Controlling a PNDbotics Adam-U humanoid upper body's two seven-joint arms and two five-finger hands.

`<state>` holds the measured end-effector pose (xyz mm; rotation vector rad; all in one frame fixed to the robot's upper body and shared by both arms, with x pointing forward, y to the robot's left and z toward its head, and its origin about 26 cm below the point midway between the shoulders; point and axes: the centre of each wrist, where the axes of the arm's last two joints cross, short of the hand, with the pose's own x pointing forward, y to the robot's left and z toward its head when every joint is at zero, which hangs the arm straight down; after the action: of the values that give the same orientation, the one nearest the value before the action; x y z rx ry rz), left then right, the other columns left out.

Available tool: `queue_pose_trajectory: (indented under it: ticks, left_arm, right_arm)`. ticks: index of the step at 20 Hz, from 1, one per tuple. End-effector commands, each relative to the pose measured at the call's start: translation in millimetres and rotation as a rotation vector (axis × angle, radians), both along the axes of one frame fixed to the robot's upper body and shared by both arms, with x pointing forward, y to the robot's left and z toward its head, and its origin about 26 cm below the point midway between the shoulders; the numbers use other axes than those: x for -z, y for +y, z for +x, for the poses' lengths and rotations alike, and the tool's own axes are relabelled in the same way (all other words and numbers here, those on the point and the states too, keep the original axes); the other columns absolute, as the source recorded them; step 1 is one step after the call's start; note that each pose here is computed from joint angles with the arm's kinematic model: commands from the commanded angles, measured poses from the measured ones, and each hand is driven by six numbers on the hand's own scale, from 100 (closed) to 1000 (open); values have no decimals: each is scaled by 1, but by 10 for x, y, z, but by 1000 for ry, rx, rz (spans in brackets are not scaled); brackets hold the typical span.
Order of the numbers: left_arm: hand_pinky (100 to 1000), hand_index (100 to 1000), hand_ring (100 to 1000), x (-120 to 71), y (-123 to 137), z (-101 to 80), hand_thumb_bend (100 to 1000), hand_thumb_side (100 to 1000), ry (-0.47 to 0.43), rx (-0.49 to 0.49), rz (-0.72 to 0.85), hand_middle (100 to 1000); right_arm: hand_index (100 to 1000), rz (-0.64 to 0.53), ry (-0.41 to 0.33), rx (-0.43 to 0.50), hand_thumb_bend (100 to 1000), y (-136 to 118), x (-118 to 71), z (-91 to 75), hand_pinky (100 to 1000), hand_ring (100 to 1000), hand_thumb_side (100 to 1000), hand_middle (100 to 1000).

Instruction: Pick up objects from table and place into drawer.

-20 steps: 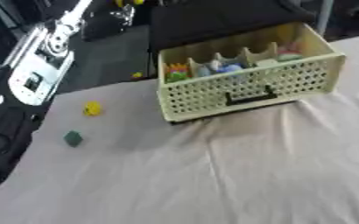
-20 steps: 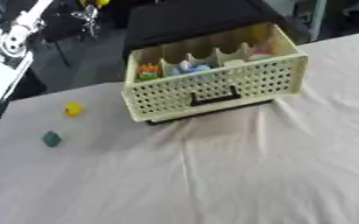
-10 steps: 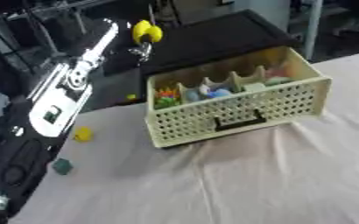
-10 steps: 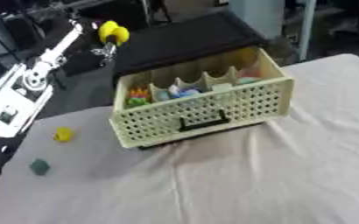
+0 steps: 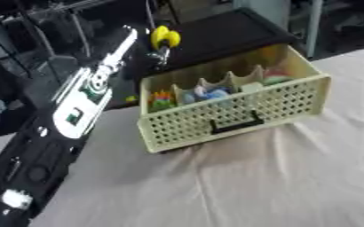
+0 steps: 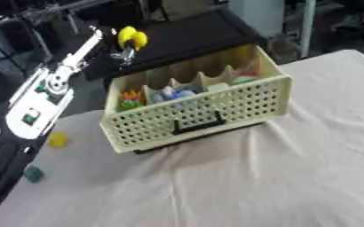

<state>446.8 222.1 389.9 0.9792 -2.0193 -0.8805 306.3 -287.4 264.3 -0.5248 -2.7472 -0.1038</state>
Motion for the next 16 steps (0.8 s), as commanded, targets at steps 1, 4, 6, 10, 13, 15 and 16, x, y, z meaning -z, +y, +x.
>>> queue_pose_trajectory:
  ticks: [1,4,6,10,13,15,16]
  left_arm:
    - [100,733,305,-113,53,-3,100,656,-43,-24,2,547]
    - [107,815,339,-63,87,48,100,677,-41,-60,18,575]
    - [150,879,380,-42,114,63,160,698,-42,-73,36,616]
    - [204,1000,443,-23,157,70,260,704,-53,-96,69,708]
    - [202,1000,444,-26,180,67,261,702,-64,-109,75,711]
    - [200,996,441,-26,188,65,253,697,-68,-112,71,705]
    - [198,986,439,-23,193,66,251,696,-69,-114,71,700]
  right_arm:
    - [817,-9,-25,-18,100,33,-79,-26,501,399,445,361]
    - [818,-7,-20,-24,100,48,-72,-22,503,398,445,360]
    - [819,-5,-15,-23,100,51,-60,-22,505,397,436,358]
    - [819,-2,-6,-23,100,55,-45,-21,505,397,446,358]
    - [820,-2,-3,-18,100,48,-34,-22,506,396,445,357]
    - [820,-2,-1,-17,100,47,-29,-23,507,396,444,357]
    - [820,-2,1,-16,100,47,-27,-23,507,396,443,357]
